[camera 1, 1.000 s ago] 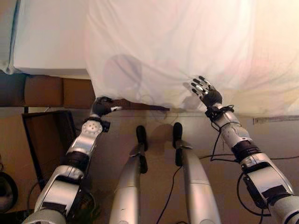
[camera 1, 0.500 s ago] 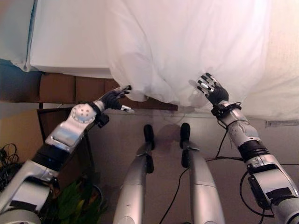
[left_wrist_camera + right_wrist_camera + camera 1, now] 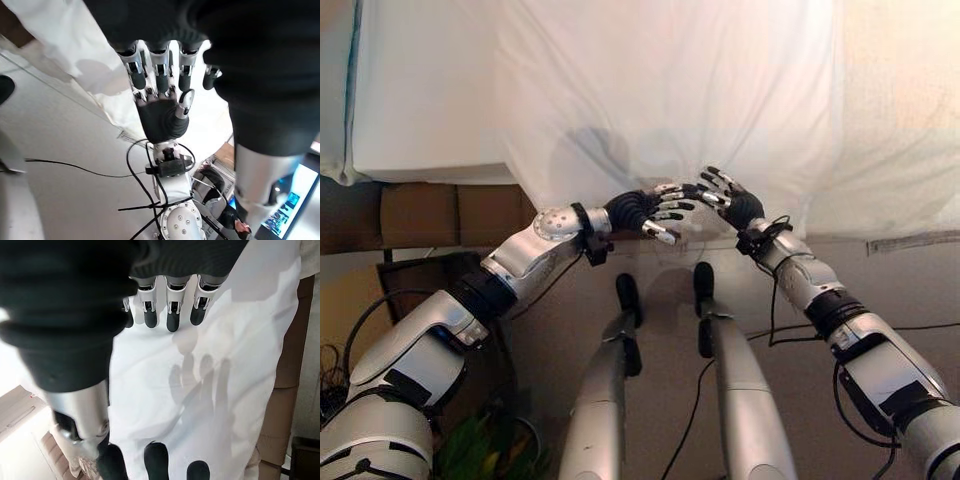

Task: Make the bed

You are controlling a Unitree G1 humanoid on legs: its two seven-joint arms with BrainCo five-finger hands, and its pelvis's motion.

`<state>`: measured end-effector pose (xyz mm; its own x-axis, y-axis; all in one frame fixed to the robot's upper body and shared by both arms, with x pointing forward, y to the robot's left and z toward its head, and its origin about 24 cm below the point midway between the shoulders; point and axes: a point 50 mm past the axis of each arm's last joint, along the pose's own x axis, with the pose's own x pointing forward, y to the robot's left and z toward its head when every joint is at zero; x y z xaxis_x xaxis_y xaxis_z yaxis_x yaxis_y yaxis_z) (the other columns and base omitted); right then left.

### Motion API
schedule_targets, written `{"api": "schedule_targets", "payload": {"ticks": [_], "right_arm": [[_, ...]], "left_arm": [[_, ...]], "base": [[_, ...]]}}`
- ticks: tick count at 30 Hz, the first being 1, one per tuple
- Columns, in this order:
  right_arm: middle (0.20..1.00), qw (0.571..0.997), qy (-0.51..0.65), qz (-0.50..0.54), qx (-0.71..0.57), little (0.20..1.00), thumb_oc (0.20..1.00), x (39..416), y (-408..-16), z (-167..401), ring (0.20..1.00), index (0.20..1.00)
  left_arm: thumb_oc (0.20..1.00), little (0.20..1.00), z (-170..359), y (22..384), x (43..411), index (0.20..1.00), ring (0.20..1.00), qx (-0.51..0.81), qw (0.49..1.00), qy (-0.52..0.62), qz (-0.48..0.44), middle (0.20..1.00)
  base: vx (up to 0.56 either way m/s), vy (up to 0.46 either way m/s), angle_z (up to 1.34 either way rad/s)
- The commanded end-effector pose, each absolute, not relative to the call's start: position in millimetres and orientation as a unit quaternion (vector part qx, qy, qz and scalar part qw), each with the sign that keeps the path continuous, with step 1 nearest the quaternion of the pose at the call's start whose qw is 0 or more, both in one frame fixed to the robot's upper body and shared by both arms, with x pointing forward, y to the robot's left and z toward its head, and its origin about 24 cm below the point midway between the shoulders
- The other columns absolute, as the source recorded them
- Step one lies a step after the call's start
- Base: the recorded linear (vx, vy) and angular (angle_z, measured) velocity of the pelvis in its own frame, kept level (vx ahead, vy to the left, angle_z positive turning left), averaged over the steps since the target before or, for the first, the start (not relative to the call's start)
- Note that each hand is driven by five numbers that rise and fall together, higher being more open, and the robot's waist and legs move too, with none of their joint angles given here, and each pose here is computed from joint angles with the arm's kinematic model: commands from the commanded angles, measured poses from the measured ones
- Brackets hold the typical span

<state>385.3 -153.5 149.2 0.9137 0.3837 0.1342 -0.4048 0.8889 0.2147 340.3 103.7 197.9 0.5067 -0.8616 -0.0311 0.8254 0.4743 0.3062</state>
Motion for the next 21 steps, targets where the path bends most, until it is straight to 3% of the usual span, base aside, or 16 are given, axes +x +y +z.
{"api": "schedule_targets", "payload": {"ticks": [1, 10, 21], "right_arm": [[1.000, 0.960, -0.068, 0.232, 0.143, 1.000, 1.000, 383.1, -136.2, 155.4, 1.000, 1.000], [1.000, 0.961, -0.058, 0.222, 0.155, 1.000, 1.000, 382.8, -134.6, 146.3, 1.000, 1.000], [1.000, 0.961, -0.065, 0.231, 0.141, 1.000, 1.000, 396.8, -109.6, 170.8, 1.000, 1.000]], "left_arm": [[1.000, 1.000, 204.3, 99.3, 334.0, 1.000, 1.000, 0.122, 0.844, -0.090, -0.515, 1.000], [1.000, 1.000, 205.1, 79.4, 311.9, 1.000, 1.000, 0.043, 0.792, -0.084, -0.604, 1.000], [1.000, 1.000, 194.1, 84.2, 366.4, 1.000, 1.000, -0.008, 0.881, -0.086, -0.465, 1.000]], "base": [[0.00, 0.000, 0.00], [0.00, 0.000, 0.00], [0.00, 0.003, -0.01]]}}
